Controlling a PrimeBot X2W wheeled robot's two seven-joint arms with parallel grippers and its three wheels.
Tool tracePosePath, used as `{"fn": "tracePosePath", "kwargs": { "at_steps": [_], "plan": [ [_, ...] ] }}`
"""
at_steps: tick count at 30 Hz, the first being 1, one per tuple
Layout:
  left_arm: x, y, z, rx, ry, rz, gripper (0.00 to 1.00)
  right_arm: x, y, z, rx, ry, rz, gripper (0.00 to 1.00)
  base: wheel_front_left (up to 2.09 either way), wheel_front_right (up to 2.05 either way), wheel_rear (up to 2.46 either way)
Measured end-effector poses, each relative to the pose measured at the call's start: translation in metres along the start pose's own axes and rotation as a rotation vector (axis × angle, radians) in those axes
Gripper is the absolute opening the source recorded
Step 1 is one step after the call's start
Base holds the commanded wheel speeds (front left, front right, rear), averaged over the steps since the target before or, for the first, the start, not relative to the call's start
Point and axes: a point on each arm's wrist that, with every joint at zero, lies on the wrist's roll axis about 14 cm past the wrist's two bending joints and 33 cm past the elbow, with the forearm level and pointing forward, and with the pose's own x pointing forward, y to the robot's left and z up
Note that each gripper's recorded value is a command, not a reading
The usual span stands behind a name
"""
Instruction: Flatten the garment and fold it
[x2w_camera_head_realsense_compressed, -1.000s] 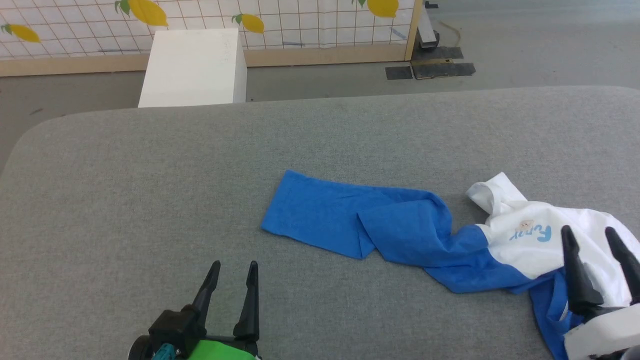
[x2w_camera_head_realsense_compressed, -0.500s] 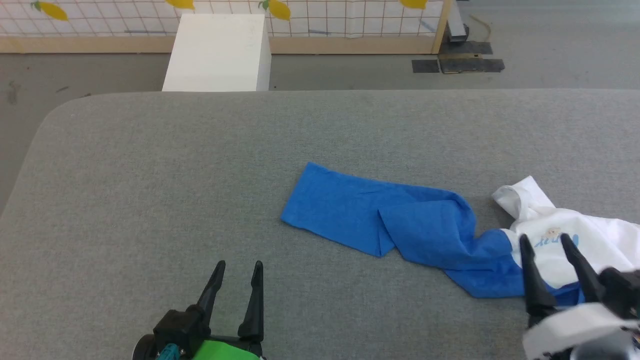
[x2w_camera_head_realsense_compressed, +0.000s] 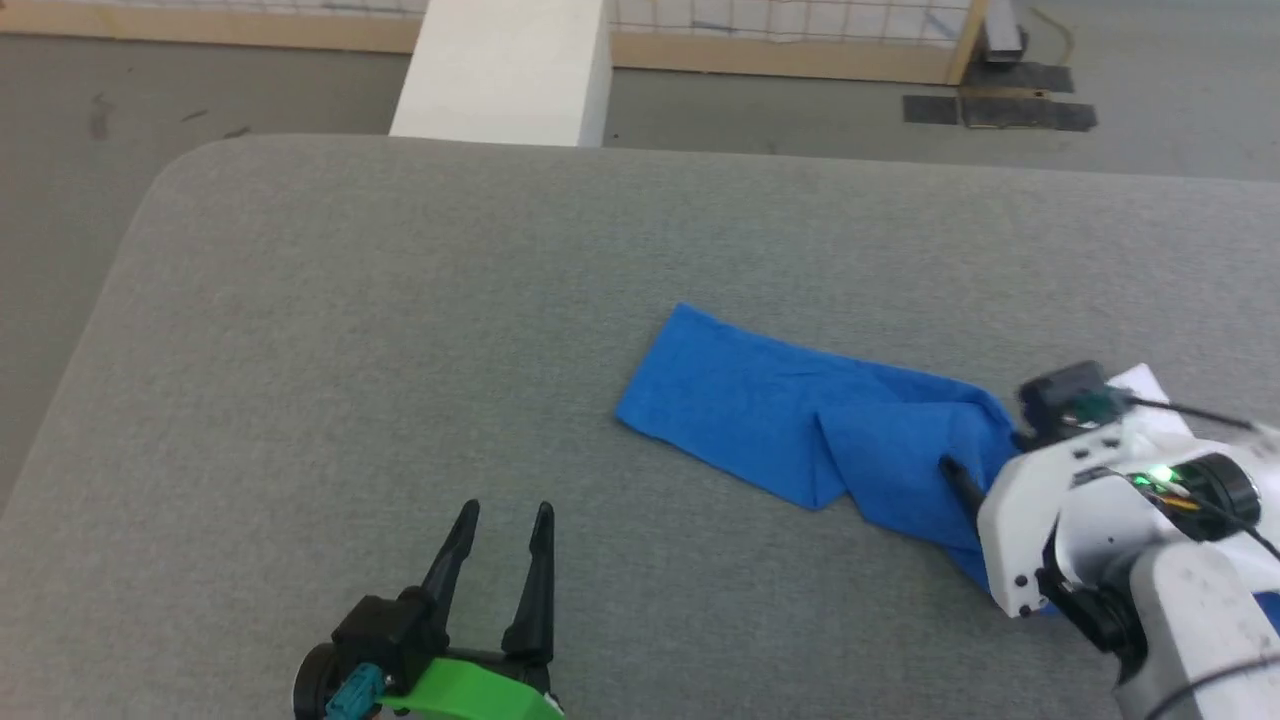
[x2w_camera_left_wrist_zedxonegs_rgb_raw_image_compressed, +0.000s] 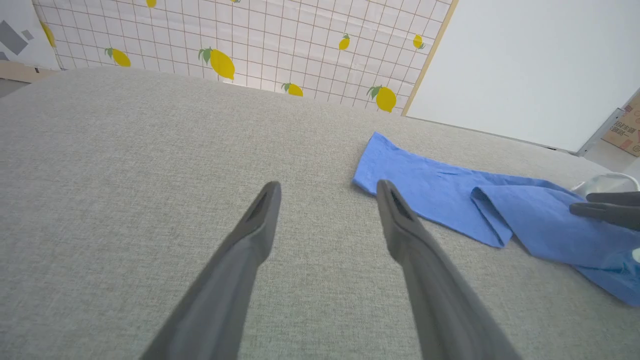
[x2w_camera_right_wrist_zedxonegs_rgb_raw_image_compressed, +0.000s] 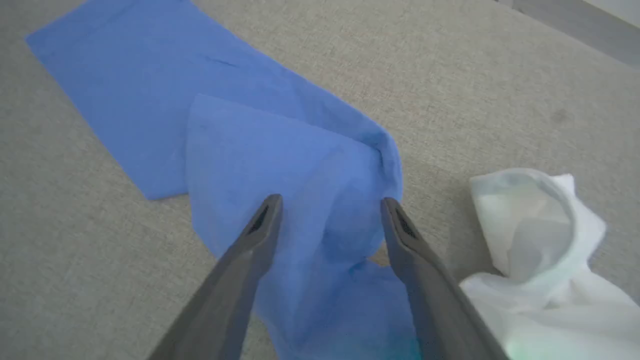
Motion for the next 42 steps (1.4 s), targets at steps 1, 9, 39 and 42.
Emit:
{"fn": "tracePosePath", "kwargs": {
  "at_steps": [1,9,39,42],
  "plan": [
    [0.000,0.001,0.000,-0.001,0.001,0.005,1.00,0.006,0.001,-0.006,-0.022,0.052,0.008,1.00,0.00,0.00,0.00],
    [-0.006,0.014,-0.003,0.000,0.011,0.056,1.00,0.041,0.025,-0.025,-0.127,0.246,0.097,0.49,0.00,0.00,0.00],
    [-0.030,0.038,0.003,0.007,-0.007,0.144,1.00,0.017,0.254,0.046,-0.363,-0.066,0.716,1.00,0.00,0.00,0.00],
    [-0.030,0.036,0.003,0.005,-0.008,0.138,1.00,0.018,0.246,0.062,-0.288,-0.118,0.699,1.00,0.00,0.00,0.00]
  ]
}}
